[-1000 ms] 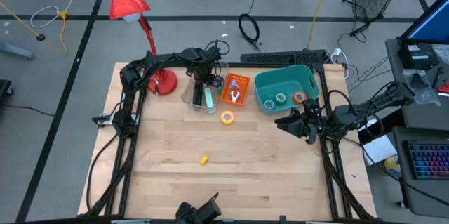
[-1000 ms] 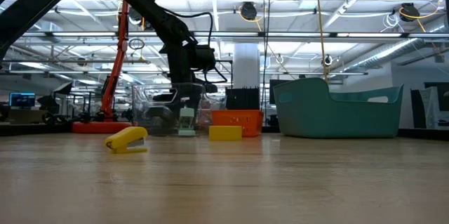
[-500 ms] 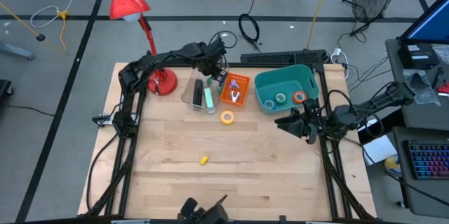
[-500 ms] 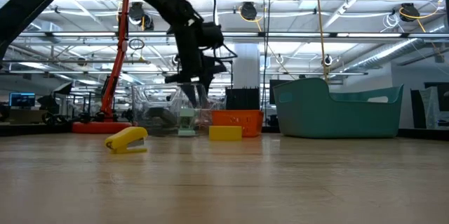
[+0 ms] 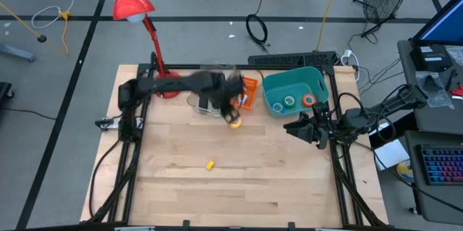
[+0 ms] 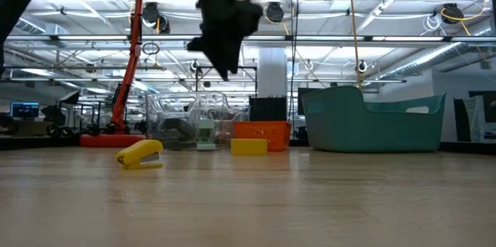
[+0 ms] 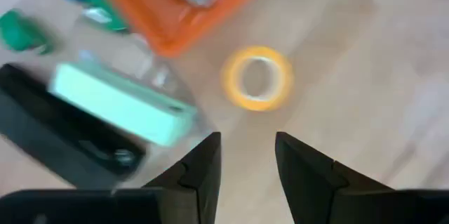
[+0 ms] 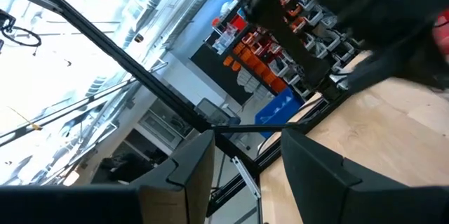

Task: Pick and place Stapler, Stapler remover, tape
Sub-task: Put the yellow stapler into the transparent bin

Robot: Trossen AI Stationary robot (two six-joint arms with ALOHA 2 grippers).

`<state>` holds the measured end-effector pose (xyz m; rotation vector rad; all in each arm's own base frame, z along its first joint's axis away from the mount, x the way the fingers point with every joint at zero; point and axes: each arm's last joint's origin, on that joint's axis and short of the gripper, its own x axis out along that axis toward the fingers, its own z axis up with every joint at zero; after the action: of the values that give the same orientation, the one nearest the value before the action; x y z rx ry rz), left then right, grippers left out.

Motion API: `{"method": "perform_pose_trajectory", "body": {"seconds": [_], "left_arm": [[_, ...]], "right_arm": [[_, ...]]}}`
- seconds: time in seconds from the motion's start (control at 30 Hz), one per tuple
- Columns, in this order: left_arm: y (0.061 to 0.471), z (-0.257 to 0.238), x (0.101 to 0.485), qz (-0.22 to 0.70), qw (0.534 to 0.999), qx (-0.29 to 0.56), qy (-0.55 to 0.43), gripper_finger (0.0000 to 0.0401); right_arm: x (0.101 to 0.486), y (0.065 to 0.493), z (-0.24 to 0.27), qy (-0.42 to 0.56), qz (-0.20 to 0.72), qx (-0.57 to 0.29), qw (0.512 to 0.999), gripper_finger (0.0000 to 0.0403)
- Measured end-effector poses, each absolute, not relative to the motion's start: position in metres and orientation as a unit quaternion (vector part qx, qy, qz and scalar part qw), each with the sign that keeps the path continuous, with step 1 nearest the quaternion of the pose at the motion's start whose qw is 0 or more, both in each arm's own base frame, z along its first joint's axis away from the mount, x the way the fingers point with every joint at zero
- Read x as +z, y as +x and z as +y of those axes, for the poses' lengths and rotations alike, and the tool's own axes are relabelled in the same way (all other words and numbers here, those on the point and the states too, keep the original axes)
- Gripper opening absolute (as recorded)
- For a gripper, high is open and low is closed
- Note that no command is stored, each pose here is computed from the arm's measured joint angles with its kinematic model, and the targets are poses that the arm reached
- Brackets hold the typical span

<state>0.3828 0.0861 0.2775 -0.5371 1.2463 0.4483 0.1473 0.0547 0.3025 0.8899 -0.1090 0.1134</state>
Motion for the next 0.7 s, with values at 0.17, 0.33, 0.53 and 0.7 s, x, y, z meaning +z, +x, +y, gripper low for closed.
{"method": "perform_pose_trajectory", "body": {"seconds": [0.17, 0.33, 0.53, 0.7], "left_arm": [[0.386, 0.016, 0.289, 0.562, 0.778, 0.195, -0.203, 0.0136], [0.383, -0.036, 0.289, 0.569, 0.778, 0.186, -0.190, 0.0136], [0.368, -0.093, 0.277, 0.590, 0.755, 0.188, -0.213, 0.0136], [0.352, -0.132, 0.263, 0.602, 0.735, 0.209, -0.234, 0.0142]], "right_arm": [[0.302, 0.147, 0.055, 0.430, -0.048, 0.054, 0.900, 0.0157], [0.300, 0.148, 0.056, 0.435, -0.034, 0.062, 0.898, 0.0157], [0.299, 0.148, 0.056, 0.448, -0.029, 0.062, 0.891, 0.0157], [0.299, 0.148, 0.056, 0.454, -0.028, 0.064, 0.888, 0.0157]]}}
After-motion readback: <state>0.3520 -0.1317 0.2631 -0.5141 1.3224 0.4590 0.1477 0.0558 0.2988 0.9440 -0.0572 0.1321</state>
